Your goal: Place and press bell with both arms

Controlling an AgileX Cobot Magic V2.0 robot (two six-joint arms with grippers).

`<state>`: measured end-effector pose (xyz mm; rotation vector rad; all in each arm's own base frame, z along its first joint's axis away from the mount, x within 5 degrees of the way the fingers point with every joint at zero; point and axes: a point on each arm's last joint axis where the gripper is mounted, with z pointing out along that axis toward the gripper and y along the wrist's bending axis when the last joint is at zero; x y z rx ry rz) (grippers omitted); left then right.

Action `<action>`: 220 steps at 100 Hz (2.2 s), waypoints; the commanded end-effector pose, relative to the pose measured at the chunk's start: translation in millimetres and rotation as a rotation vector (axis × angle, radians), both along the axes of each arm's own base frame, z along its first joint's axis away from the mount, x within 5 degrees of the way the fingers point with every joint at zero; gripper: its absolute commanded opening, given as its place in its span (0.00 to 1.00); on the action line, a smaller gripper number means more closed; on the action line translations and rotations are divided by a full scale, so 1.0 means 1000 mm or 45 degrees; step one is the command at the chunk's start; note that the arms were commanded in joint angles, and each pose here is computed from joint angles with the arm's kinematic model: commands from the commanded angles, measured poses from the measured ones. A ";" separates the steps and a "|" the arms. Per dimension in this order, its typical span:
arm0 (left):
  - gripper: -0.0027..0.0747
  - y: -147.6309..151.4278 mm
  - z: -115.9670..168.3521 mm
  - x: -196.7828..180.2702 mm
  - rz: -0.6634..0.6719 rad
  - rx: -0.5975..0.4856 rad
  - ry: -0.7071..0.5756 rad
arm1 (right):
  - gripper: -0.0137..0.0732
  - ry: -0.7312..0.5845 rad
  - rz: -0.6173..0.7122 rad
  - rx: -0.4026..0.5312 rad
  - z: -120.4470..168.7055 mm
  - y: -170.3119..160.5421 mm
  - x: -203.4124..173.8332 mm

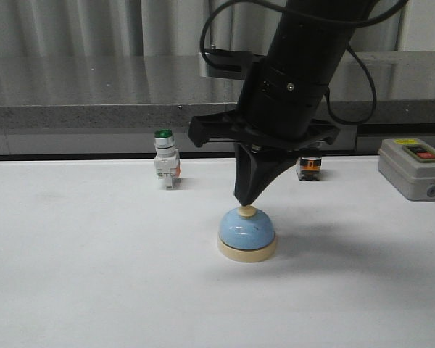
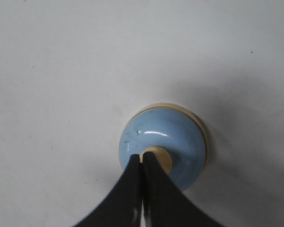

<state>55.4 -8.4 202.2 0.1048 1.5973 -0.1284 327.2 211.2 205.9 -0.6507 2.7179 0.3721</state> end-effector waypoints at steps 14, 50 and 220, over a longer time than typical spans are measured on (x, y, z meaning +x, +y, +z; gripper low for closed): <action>0.01 0.000 -0.005 0.000 0.007 -0.024 -0.084 | 0.09 -0.140 0.019 0.022 0.027 -0.001 0.004; 0.01 0.000 -0.005 0.000 0.007 -0.024 -0.084 | 0.09 -0.041 0.029 -0.041 -0.003 0.001 0.009; 0.01 0.000 -0.005 0.000 0.007 -0.024 -0.084 | 0.09 -0.988 -0.511 0.084 0.126 -0.196 -0.230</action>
